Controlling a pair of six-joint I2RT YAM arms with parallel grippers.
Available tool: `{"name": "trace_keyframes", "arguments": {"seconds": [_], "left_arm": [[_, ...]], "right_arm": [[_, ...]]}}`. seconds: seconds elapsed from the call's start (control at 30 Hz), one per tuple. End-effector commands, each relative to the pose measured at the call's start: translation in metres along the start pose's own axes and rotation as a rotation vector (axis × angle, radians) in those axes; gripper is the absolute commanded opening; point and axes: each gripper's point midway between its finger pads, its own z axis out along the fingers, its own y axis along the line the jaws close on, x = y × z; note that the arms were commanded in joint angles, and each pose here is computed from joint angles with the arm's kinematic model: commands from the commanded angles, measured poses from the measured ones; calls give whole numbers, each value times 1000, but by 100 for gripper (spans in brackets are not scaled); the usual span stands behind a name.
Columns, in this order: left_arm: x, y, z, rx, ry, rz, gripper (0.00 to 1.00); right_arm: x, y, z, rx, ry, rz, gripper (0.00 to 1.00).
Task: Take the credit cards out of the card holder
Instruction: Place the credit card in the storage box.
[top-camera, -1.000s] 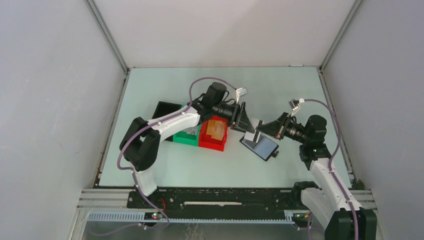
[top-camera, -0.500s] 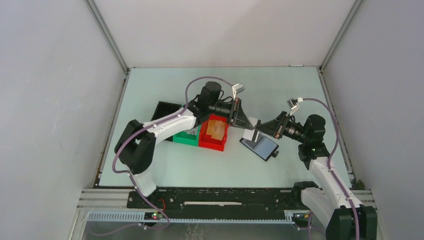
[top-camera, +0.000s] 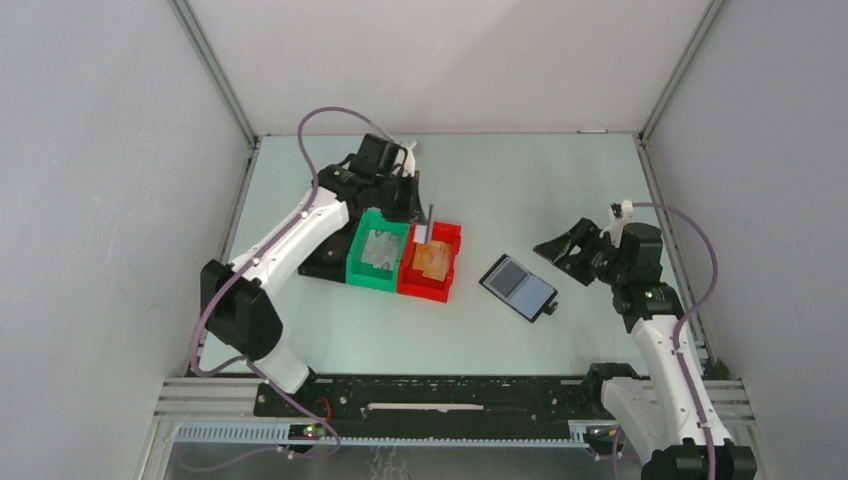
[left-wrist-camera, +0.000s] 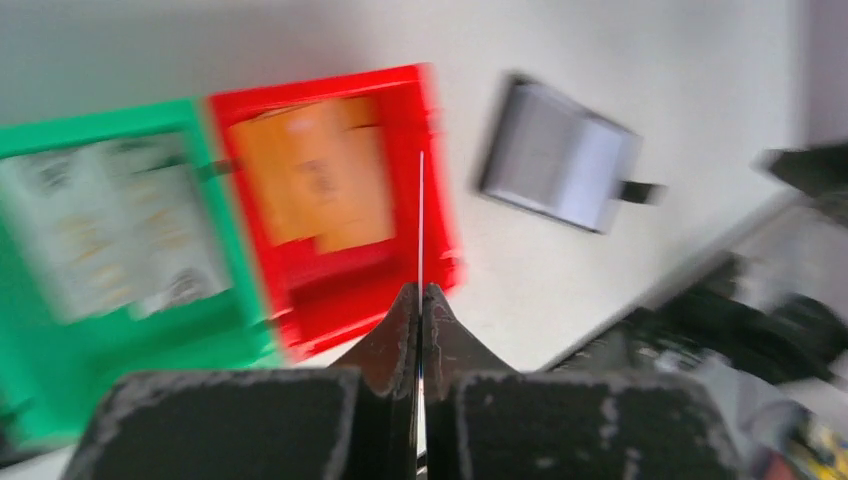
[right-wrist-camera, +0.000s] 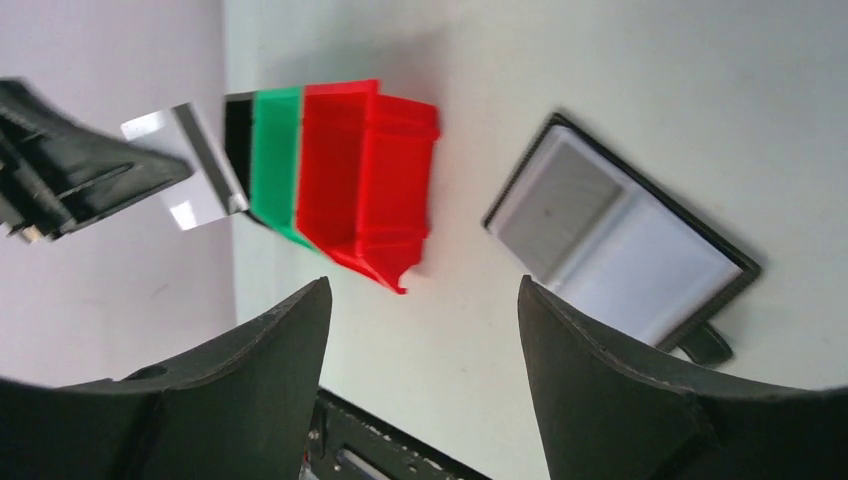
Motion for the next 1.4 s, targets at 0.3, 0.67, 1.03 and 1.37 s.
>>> {"name": "trace_keyframes", "arguments": {"seconds": [0.3, 0.67, 1.03, 1.37], "left_arm": [[6, 163, -70, -987, 30, 170, 0], [19, 182, -12, -954, 122, 139, 0], [26, 187, 9, -957, 153, 78, 37], [-3, 130, -42, -773, -24, 86, 43]], "right_arm": [[2, -35, 1, 171, 10, 12, 76], [3, -39, 2, 181, 3, 23, 75], [2, -39, 4, 183, 0, 31, 76], [10, -42, 9, 219, 5, 28, 76]]}}
